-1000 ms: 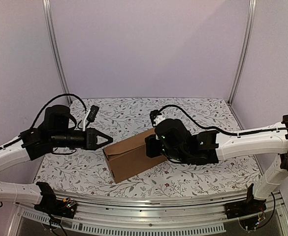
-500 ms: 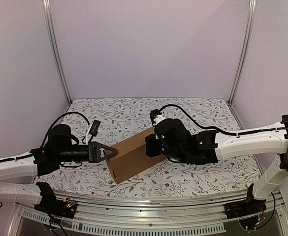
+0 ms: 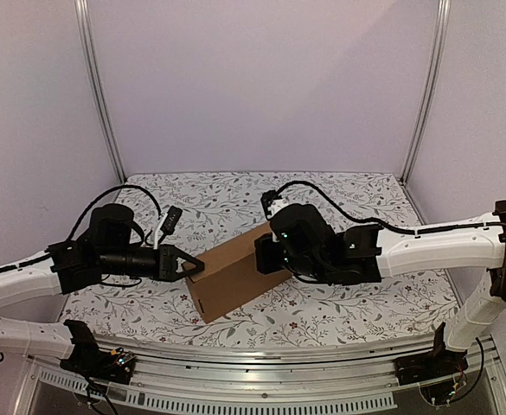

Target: Fold the paper box

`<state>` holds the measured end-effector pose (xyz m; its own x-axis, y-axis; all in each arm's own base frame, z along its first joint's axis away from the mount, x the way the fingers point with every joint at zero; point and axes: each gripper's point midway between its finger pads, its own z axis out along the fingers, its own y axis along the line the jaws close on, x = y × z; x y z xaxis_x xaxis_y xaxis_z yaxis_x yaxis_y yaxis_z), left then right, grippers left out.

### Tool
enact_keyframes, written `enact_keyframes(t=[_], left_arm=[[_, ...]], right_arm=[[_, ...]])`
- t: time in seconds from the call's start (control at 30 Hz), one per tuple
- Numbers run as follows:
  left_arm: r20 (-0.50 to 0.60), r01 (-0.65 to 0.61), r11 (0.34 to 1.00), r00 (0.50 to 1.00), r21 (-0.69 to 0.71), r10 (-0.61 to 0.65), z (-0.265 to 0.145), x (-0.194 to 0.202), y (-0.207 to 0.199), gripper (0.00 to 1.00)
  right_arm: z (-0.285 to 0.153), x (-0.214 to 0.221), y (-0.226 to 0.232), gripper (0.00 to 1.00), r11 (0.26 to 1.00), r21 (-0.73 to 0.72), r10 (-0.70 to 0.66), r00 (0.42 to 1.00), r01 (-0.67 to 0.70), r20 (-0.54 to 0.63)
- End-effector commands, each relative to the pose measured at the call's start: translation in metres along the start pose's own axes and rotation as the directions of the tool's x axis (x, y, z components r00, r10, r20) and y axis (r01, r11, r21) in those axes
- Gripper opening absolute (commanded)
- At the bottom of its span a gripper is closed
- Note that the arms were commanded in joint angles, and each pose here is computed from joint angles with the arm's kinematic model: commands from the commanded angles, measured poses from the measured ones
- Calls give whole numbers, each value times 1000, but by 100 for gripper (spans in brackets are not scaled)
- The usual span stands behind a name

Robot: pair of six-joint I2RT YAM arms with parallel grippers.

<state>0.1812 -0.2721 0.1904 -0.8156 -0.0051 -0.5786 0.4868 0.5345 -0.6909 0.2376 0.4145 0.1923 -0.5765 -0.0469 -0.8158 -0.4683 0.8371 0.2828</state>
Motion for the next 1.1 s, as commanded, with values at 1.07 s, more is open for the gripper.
enact_keyframes(t=[1.07], left_arm=[[-185, 18, 980, 981, -198, -56, 11, 48, 52, 0]], right_arm=[[11, -27, -97, 0, 995, 74, -65, 995, 71, -78]])
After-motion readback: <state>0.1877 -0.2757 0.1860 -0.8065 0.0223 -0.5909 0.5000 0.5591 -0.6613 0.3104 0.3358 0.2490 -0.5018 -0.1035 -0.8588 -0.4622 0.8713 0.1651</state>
